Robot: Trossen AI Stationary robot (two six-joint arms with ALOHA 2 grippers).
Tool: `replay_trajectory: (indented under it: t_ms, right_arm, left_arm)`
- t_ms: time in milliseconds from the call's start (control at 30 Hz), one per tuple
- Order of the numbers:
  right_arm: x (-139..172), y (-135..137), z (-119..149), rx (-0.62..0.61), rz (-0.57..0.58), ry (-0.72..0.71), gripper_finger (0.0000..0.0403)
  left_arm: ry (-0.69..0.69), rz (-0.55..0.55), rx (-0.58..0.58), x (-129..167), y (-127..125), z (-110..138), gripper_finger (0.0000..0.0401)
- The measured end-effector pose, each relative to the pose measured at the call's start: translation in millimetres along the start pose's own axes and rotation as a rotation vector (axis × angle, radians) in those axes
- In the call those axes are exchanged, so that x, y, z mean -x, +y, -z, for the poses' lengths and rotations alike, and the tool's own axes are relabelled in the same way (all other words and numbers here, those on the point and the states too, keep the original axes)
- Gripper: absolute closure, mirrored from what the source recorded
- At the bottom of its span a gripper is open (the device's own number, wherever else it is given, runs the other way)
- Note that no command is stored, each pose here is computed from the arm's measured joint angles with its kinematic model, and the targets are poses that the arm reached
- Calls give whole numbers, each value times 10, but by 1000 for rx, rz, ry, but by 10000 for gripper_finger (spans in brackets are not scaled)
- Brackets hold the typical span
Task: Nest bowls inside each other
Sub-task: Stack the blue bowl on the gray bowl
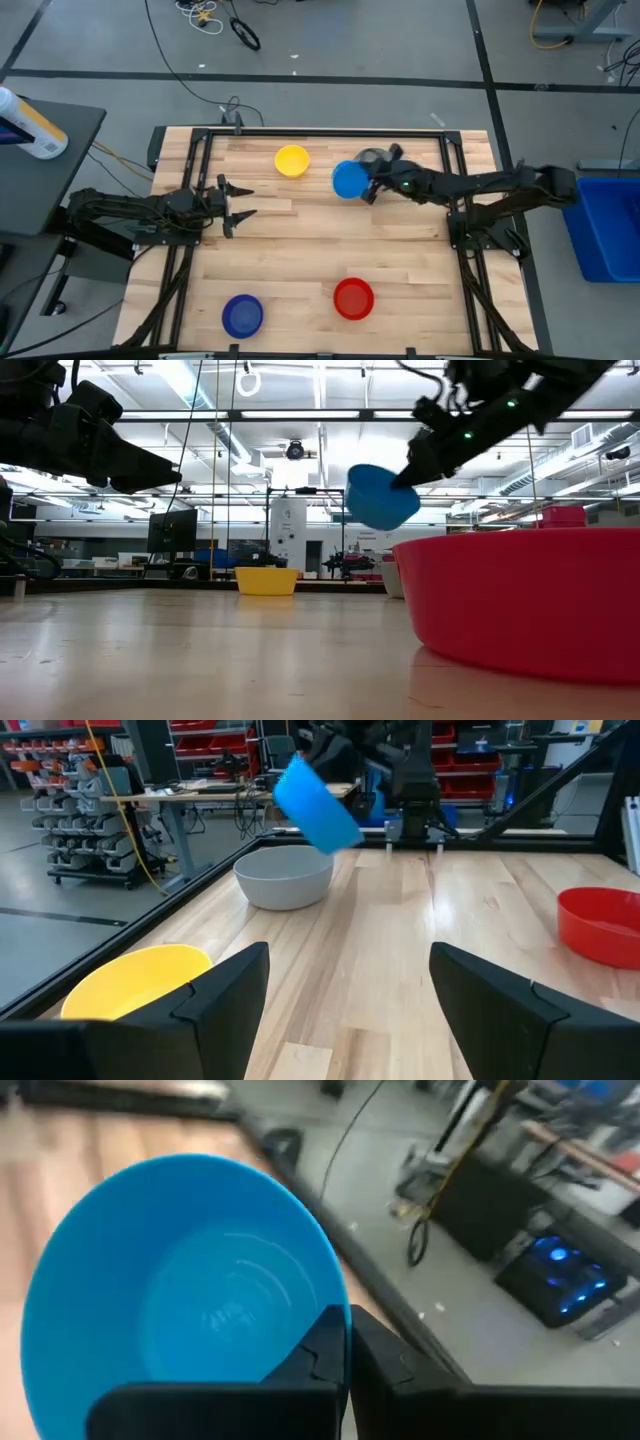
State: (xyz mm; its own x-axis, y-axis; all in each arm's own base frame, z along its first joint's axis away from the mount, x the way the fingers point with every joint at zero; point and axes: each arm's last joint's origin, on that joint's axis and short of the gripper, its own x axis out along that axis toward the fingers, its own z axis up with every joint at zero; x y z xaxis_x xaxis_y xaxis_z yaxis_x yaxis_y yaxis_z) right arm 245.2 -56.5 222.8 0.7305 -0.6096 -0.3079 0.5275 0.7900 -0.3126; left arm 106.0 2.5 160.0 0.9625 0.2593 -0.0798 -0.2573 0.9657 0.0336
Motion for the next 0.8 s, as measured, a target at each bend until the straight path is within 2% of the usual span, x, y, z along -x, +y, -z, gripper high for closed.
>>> replay_trajectory:
  t_ms: [133,200,367,533,800]
  right_arm:
    - [126,-140,194,26,111,-122,381]
    - [175,-207,305,29,154,-162,386]
    - [250,-413,573,-44,248,-177,397]
    - [229,-539,708,-110,242,-161,399]
    - [204,-598,762,-169,207,-141,401]
  left_arm:
    - [0,-5,-5,0,1,1,115]
    - [1,-17,-5,0,5,2,115]
    - [0,-24,-6,0,7,2,115]
    - [0,-38,-7,0,11,3,115]
    - [0,-47,-15,0,13,4,115]
